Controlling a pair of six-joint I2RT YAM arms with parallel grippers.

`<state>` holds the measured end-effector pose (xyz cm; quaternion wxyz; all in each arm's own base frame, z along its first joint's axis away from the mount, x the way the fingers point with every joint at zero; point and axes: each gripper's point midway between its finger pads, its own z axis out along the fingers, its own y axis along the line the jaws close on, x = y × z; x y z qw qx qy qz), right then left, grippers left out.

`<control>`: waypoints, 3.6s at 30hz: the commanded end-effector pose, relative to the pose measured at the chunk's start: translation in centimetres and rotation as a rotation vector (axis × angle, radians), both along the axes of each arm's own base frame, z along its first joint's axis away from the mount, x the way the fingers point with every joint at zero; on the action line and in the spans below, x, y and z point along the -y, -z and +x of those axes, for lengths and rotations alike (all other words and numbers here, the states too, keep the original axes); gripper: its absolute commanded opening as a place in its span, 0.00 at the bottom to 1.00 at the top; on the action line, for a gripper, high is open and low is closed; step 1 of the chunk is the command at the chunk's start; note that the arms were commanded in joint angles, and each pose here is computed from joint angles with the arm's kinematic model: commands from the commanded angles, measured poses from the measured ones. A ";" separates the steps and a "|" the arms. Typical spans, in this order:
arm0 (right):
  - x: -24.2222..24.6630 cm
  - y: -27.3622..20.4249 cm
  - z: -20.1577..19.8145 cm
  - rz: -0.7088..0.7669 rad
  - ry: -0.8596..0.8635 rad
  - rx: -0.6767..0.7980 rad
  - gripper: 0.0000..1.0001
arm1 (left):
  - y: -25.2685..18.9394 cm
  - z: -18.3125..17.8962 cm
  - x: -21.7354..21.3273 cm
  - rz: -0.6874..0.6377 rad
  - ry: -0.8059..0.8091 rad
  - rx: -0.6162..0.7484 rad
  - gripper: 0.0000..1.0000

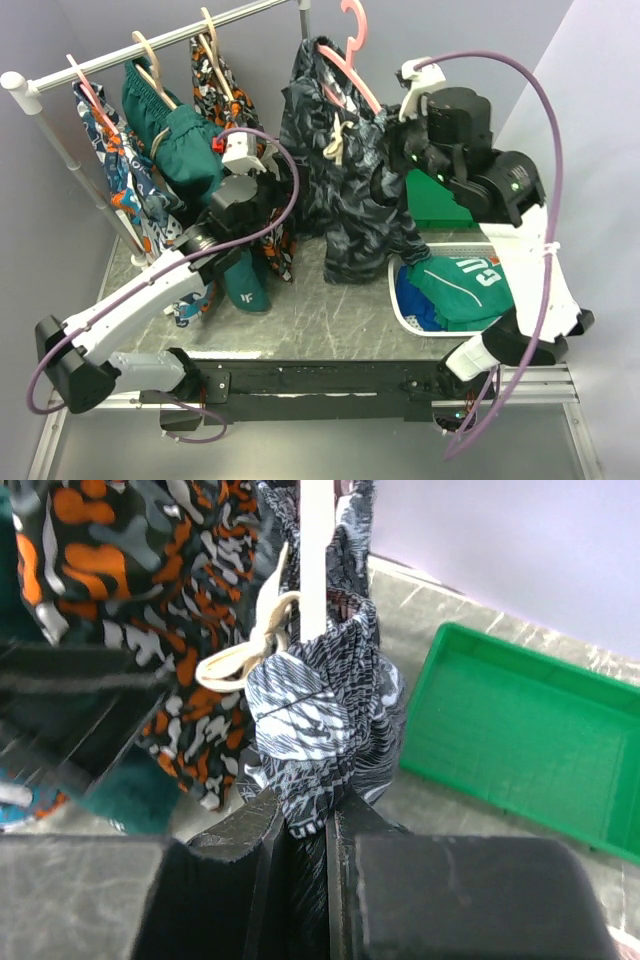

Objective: Place the shorts on the hanger

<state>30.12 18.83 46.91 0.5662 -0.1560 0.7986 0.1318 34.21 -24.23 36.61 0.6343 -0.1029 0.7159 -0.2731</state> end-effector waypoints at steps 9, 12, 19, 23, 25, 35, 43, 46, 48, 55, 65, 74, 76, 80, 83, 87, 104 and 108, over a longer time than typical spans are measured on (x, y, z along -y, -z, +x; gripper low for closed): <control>-4.7 -5.7 3.0 0.109 -0.033 0.220 0.00 | -5.8 -5.1 -0.5 -0.127 0.181 0.121 0.90; -5.8 -5.3 3.8 0.109 -0.041 0.221 0.00 | -5.8 -6.1 -1.2 -0.126 0.193 0.115 0.90; -8.6 -3.8 6.4 0.093 -0.065 0.222 0.00 | -6.3 -7.7 -2.5 -0.129 0.205 0.127 0.90; -9.7 -4.6 7.5 0.097 -0.078 0.279 0.00 | -6.0 -8.6 -2.4 -0.128 0.242 0.118 0.90; -10.3 -4.5 8.2 0.092 -0.085 0.294 0.00 | -5.8 -8.9 -2.5 -0.121 0.252 0.108 0.90; -13.8 -3.6 11.6 0.097 -0.112 0.329 0.00 | -4.9 -10.6 -2.7 -0.096 0.314 0.089 0.90; -15.0 -2.6 13.2 0.090 -0.103 0.340 0.00 | -4.1 -11.2 -2.3 -0.086 0.349 0.080 0.90; -15.1 -2.9 13.4 0.098 -0.099 0.355 0.00 | -4.0 -11.3 -2.2 -0.085 0.356 0.082 0.90; -15.2 -3.1 13.4 0.104 -0.098 0.362 0.00 | -4.2 -11.4 -2.4 -0.087 0.356 0.089 0.90; -15.4 -3.5 13.9 0.116 -0.092 0.381 0.00 | -4.2 -11.5 -2.4 -0.081 0.359 0.092 0.90; -16.3 -1.9 14.9 0.103 -0.097 0.364 0.00 | -3.9 -11.5 -2.0 -0.084 0.371 0.084 0.90; -16.9 -1.0 15.6 0.106 -0.104 0.348 0.00 | -3.8 -11.4 -1.9 -0.080 0.372 0.082 0.90; -16.9 -0.8 15.7 0.108 -0.102 0.345 0.00 | -3.8 -11.4 -2.0 -0.081 0.372 0.084 0.90; -16.5 -1.2 15.7 0.117 -0.085 0.350 0.00 | -3.6 -11.3 -1.9 -0.076 0.372 0.079 0.90; -16.3 -1.3 15.6 0.125 -0.079 0.347 0.06 | -3.7 -11.4 -1.8 -0.078 0.375 0.082 0.90; -16.0 -1.3 15.3 0.137 -0.085 0.337 0.38 | -3.6 -11.3 -1.7 -0.073 0.379 0.075 0.90; -8.9 -5.2 6.5 0.324 -0.031 0.242 0.96 | -3.7 -10.6 -0.5 -0.055 0.400 0.064 0.99; -6.7 -3.6 1.2 0.473 -0.082 0.176 1.00 | -1.1 -9.2 0.9 -0.021 0.388 -0.013 0.96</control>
